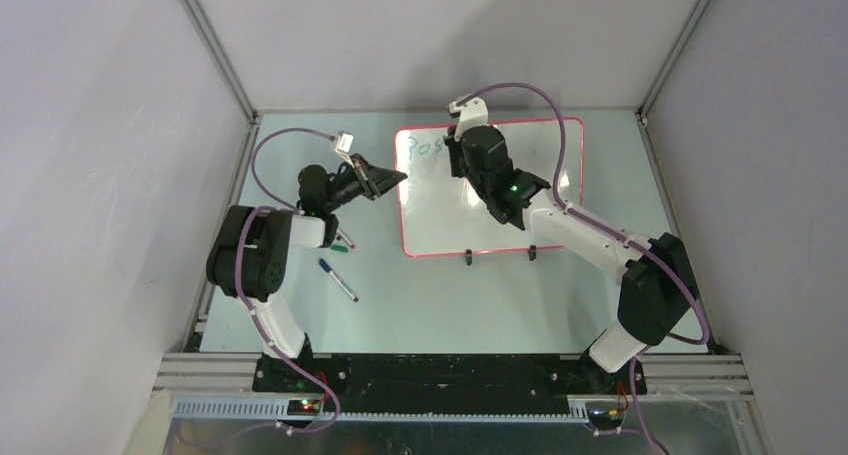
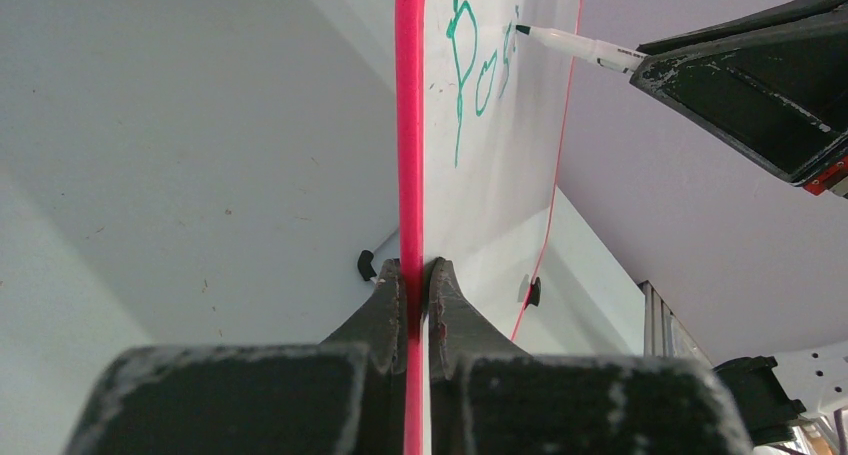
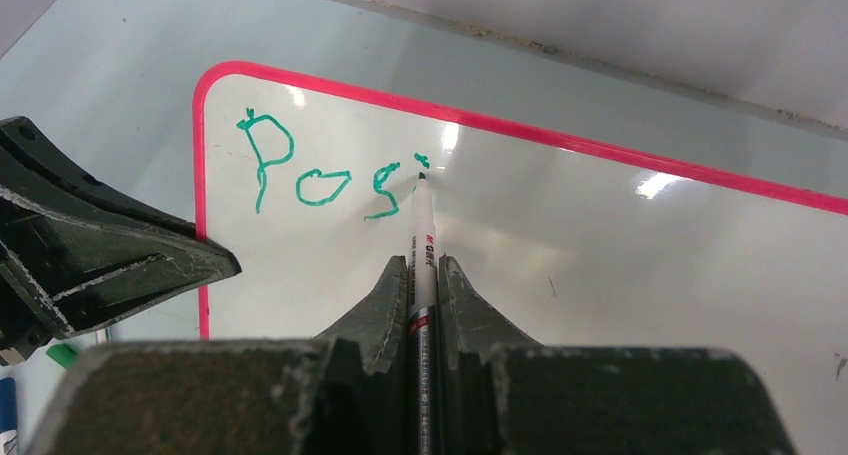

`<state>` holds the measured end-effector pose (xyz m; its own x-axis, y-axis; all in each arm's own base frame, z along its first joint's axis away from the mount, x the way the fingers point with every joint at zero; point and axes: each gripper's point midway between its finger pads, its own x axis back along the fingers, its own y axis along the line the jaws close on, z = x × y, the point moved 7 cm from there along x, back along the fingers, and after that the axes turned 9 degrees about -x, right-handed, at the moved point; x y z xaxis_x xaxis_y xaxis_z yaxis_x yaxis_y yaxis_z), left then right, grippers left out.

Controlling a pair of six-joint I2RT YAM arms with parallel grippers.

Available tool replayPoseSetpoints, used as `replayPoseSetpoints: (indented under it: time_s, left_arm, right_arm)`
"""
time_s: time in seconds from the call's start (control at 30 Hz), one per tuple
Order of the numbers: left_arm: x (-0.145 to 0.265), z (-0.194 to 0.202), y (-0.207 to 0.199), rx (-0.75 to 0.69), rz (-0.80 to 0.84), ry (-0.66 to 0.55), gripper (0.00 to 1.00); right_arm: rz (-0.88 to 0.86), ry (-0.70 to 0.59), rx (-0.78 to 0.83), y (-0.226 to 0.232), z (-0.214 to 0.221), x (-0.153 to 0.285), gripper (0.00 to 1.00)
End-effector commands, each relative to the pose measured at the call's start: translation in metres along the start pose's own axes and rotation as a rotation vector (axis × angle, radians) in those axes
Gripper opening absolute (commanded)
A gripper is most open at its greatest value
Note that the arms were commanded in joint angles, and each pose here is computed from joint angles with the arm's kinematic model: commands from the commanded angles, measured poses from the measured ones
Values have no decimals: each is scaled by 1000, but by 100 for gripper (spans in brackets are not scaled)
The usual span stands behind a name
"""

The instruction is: Write a sentence on the whiteboard

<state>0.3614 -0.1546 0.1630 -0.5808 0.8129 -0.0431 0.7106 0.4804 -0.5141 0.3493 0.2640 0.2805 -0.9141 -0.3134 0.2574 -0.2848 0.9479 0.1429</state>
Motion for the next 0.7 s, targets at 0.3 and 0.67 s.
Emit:
replayPoseSetpoints:
  time_s: [0.3, 0.67]
  left_arm:
    - [-3, -5, -3, -91, -15, -25, 0]
    - [-3, -5, -4, -92, -13, -26, 0]
  right_arm:
    - [25, -3, 10, 3, -8, 1, 0]
    - [40, 18, 18, 3, -2, 3, 0]
